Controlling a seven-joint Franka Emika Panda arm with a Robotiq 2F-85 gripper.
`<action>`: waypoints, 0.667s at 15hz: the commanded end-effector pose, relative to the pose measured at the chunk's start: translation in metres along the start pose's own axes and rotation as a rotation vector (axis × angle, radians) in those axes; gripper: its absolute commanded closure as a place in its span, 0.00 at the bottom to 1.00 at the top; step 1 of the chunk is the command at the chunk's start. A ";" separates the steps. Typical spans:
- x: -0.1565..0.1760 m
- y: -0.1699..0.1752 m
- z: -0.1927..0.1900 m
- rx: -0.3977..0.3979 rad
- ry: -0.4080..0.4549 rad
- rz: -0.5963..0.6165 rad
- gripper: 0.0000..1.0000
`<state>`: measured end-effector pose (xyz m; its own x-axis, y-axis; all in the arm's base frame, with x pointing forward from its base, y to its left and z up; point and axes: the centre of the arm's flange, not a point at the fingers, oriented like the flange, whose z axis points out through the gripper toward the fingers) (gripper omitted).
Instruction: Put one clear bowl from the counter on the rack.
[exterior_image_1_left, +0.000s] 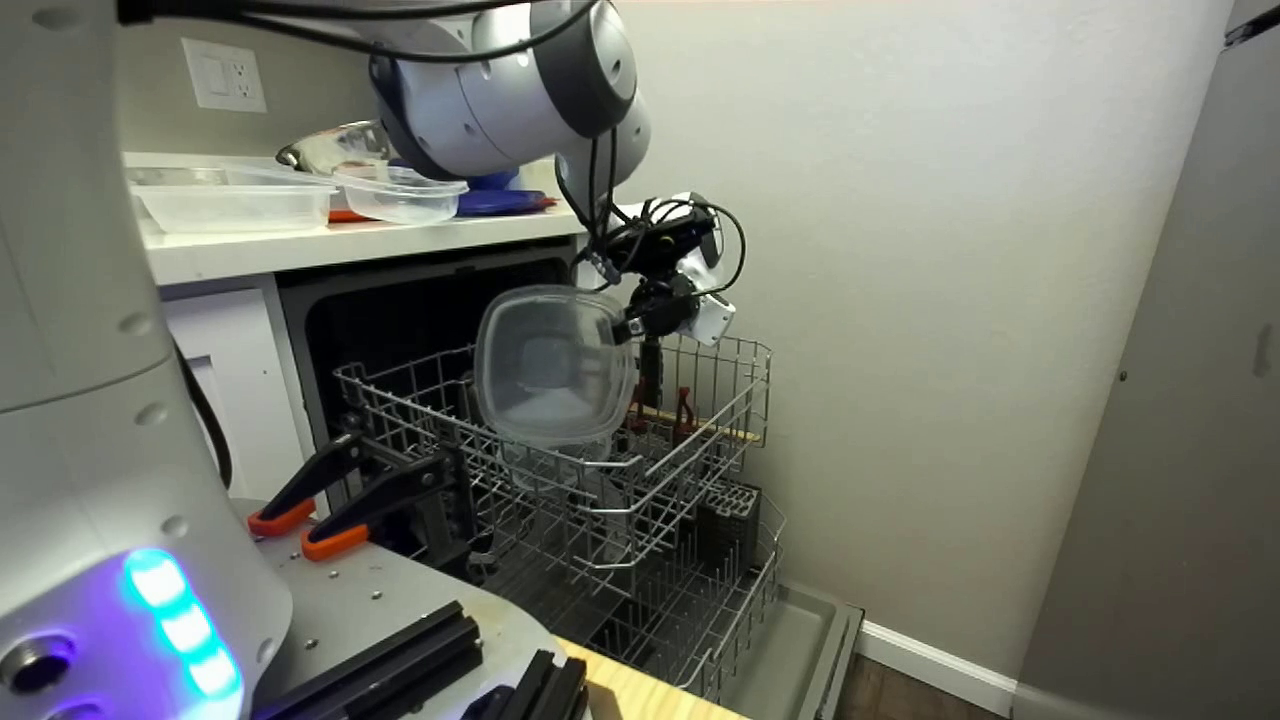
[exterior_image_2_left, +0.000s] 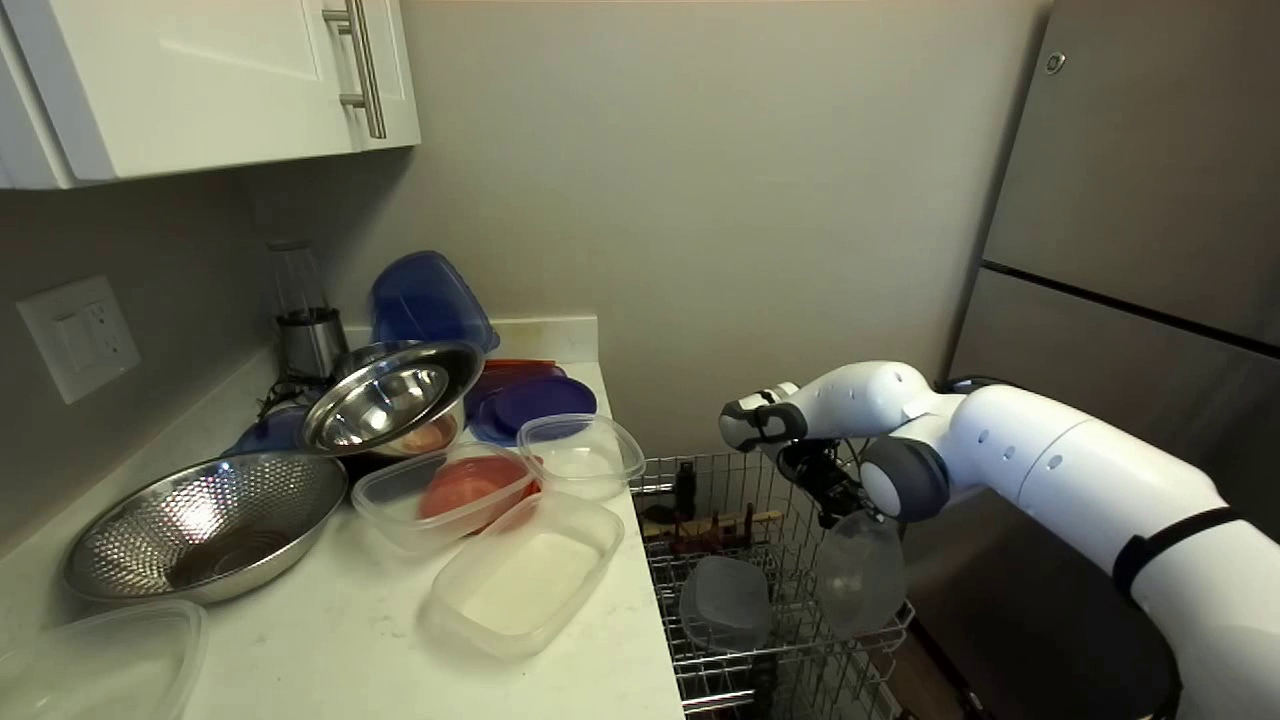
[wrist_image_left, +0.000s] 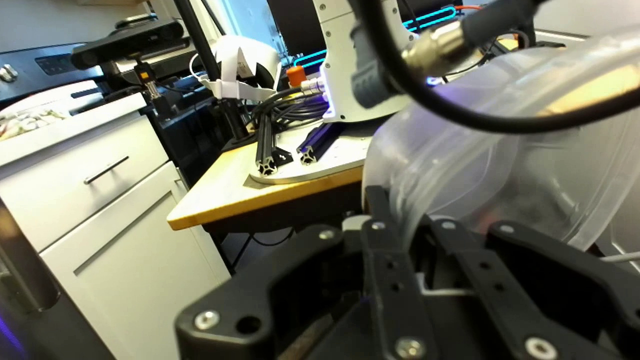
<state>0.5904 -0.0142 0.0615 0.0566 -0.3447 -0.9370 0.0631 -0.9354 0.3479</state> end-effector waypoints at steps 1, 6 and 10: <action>0.020 -0.003 -0.020 0.081 0.043 0.008 0.98; 0.023 0.001 -0.028 0.139 0.102 0.011 0.98; -0.009 0.015 -0.033 0.192 0.180 -0.050 0.98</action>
<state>0.6067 -0.0257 0.0605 0.1585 -0.3048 -0.9391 -0.0476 -0.9524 0.3010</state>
